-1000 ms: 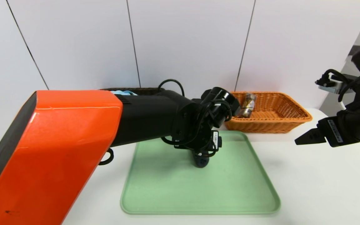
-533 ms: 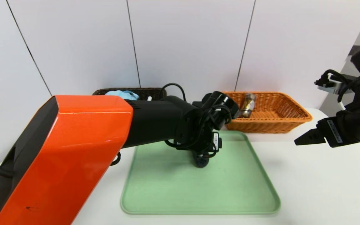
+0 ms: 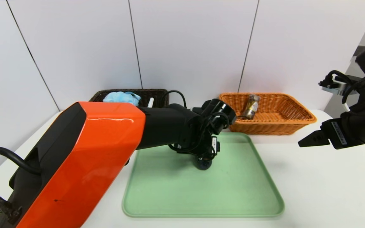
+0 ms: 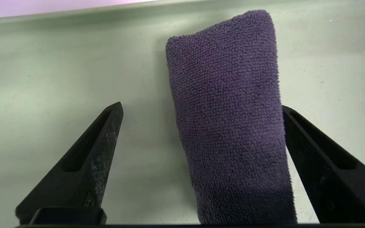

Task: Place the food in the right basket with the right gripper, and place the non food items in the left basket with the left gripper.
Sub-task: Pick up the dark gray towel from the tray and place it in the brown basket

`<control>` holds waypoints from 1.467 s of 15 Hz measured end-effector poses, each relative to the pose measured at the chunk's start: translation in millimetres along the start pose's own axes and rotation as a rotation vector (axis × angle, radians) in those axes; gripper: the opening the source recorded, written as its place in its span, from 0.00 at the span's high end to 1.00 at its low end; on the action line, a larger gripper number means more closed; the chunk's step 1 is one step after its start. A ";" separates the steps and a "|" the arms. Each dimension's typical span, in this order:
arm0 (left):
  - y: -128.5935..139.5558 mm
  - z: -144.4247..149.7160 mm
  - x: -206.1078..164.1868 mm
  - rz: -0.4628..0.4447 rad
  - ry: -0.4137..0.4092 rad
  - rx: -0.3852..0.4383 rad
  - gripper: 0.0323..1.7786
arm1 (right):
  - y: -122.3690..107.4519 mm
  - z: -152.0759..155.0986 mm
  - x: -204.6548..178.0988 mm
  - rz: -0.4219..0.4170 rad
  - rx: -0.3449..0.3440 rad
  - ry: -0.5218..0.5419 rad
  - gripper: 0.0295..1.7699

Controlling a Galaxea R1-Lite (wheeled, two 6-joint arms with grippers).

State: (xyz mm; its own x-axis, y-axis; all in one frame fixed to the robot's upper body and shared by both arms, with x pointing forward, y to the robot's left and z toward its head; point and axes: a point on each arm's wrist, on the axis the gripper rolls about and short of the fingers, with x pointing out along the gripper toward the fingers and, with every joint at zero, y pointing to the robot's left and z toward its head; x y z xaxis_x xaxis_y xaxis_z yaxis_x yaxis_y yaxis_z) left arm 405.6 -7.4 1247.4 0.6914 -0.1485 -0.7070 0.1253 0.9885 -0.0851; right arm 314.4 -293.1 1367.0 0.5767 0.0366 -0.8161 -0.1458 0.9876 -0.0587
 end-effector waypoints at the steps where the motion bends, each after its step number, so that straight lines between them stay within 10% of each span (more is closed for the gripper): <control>1: -0.1 -0.9 1.6 0.000 0.004 0.002 0.18 | 0.0 0.1 0.1 0.000 0.000 0.000 0.04; 7: -0.7 -0.6 0.9 -0.006 0.003 0.005 0.60 | 0.0 0.7 1.8 0.000 0.000 0.003 0.04; 8: -0.2 1.4 -2.4 -0.010 -0.002 0.003 0.82 | 0.1 0.8 2.4 -0.001 0.000 0.005 0.04; 16: 21.1 49.7 -93.7 -0.114 -0.168 -0.043 0.85 | 0.1 1.3 4.0 0.000 0.005 0.009 0.04; 22: 123.5 116.6 -147.2 -0.012 -0.364 -0.078 0.85 | -0.3 1.9 1.2 0.002 0.008 -0.002 0.04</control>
State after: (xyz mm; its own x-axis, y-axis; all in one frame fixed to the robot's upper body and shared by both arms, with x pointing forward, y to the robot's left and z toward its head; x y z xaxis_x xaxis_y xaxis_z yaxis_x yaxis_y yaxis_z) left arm 402.2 133.1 1422.8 0.8998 -0.1470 -0.4107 0.0898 0.9838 -0.1553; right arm 316.7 -293.0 1367.1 0.5779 0.0384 -0.8152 -0.1404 0.9887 -0.0529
